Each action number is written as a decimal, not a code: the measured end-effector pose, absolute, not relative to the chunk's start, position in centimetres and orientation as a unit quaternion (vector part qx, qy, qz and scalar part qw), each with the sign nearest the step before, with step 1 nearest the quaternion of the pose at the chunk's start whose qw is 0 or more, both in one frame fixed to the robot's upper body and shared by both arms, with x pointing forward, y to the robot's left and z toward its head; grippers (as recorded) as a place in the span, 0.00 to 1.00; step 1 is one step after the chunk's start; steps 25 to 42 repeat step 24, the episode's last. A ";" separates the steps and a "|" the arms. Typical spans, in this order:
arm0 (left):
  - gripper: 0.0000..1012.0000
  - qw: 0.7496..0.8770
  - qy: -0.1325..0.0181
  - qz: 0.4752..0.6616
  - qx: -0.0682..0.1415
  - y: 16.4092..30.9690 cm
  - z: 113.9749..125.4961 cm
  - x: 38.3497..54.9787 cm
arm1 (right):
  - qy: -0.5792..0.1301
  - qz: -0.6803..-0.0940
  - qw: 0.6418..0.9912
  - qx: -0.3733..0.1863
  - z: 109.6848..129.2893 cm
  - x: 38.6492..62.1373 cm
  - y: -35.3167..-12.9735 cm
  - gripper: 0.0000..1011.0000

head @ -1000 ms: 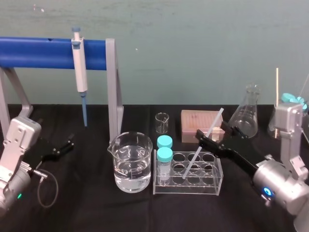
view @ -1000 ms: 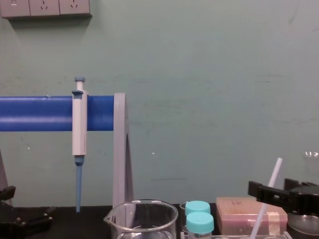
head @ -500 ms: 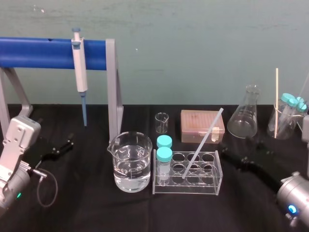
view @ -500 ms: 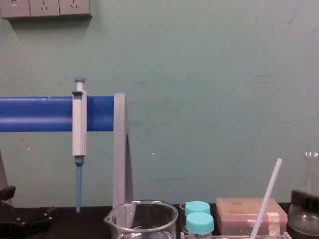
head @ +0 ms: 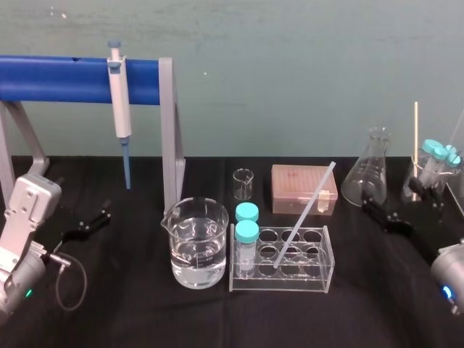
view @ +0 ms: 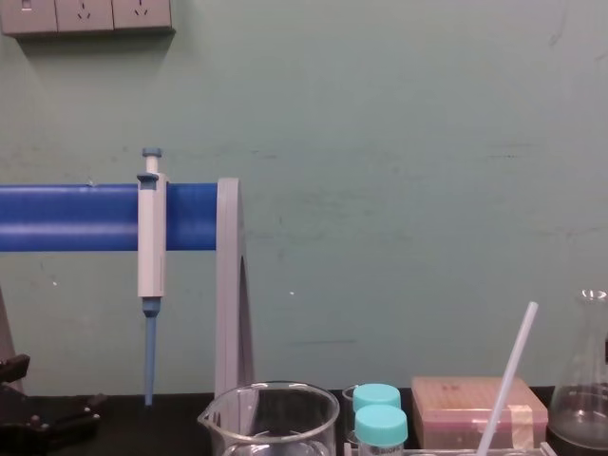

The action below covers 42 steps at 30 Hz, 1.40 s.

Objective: Pick up the stirring rod with one hand, then place it down.

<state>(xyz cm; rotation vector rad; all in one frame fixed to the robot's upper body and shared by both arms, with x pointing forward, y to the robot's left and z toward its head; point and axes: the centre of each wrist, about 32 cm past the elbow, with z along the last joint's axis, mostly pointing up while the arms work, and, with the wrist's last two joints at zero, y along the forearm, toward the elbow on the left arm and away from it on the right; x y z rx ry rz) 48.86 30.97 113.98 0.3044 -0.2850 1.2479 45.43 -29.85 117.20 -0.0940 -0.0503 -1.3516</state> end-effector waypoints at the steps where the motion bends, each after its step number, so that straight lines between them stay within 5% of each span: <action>1: 0.99 0.791 -0.132 0.580 0.141 31.0 114.0 48.9 | -0.022 -0.627 0.777 -0.052 116.6 45.7 -29.7 0.99; 9: 0.99 0.791 -0.132 0.580 0.141 31.0 114.0 48.9 | 0.003 -0.628 0.774 -0.080 114.1 46.6 -29.1 0.99; 42: 0.99 0.791 -0.132 0.580 0.141 31.0 114.0 48.9 | -0.001 -0.626 0.776 -0.077 114.4 46.5 -29.1 0.99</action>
